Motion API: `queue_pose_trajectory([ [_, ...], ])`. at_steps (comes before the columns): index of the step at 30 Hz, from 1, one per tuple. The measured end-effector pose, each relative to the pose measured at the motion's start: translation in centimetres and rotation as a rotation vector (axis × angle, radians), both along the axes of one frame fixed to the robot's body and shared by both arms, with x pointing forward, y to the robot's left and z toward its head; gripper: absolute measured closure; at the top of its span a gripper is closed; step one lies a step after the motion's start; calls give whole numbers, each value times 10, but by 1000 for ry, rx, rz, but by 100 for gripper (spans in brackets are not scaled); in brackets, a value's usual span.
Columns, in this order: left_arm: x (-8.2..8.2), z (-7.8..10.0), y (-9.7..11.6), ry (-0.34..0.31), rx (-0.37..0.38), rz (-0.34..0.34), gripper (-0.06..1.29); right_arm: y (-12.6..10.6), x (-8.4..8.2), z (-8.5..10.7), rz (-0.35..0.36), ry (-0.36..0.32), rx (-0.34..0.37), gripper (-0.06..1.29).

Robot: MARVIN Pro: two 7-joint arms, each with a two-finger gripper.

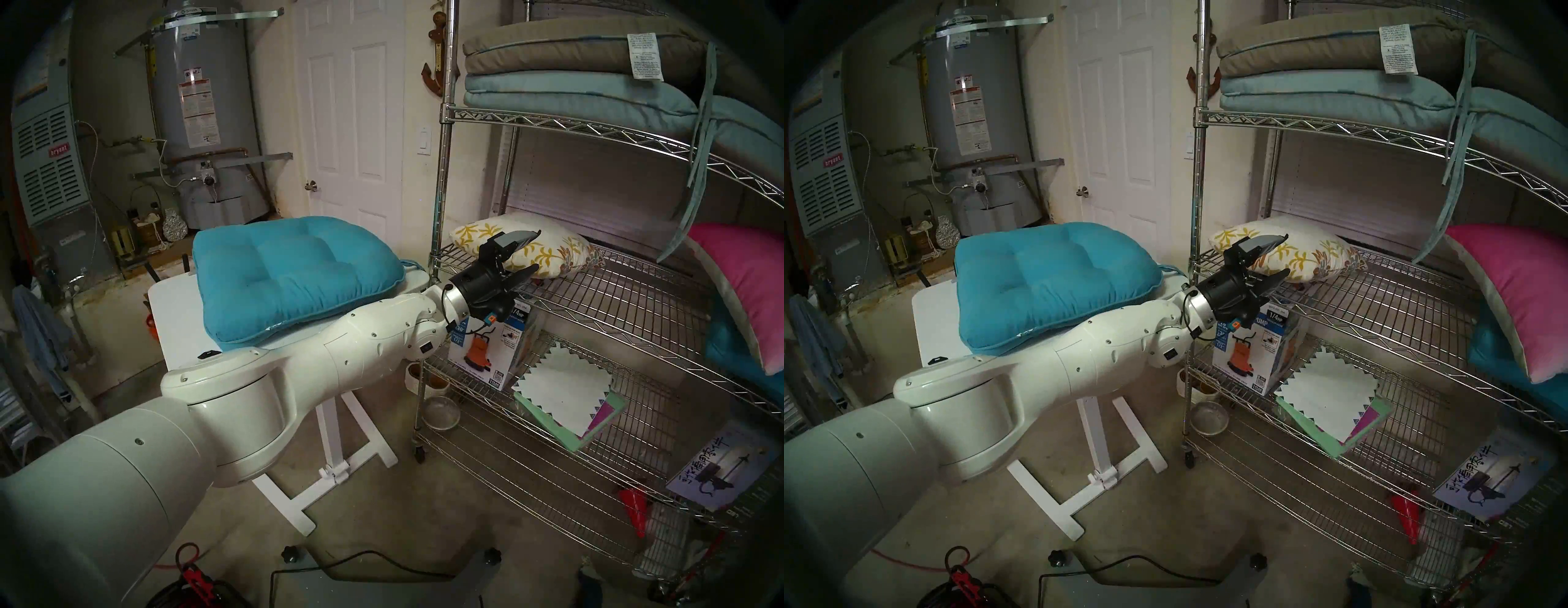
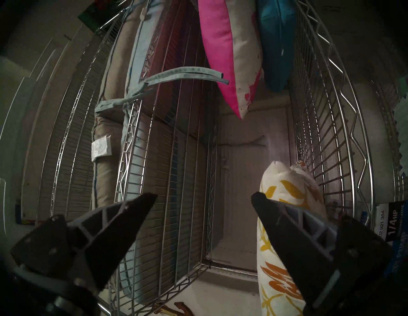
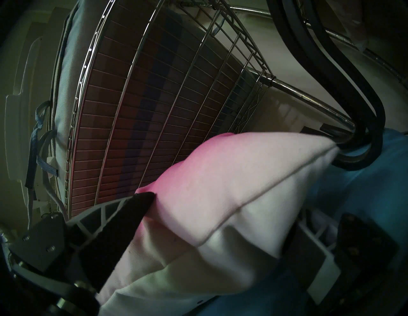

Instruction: Put cushion on the shelf

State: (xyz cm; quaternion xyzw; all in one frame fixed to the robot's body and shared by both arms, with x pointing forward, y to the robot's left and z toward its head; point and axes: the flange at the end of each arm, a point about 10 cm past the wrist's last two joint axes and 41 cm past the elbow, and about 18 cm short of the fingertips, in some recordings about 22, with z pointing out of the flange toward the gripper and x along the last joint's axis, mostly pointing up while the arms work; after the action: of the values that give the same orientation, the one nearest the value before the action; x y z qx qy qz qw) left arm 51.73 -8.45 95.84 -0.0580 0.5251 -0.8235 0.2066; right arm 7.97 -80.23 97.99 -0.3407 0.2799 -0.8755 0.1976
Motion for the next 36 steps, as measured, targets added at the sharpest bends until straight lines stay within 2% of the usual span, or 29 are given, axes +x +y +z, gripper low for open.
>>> queue_pose_trajectory([
  [14, -23, 0, 10, -14, -59, -15, 4, 0, 0, 0, 0, 0, 0, -1],
  [28, -38, 4, 26, -28, -89, 15, 4, 0, 0, 0, 0, 0, 0, -1],
  [36, -45, 5, 31, -24, -77, 38, 4, 0, 0, 0, 0, 0, 0, -1],
])
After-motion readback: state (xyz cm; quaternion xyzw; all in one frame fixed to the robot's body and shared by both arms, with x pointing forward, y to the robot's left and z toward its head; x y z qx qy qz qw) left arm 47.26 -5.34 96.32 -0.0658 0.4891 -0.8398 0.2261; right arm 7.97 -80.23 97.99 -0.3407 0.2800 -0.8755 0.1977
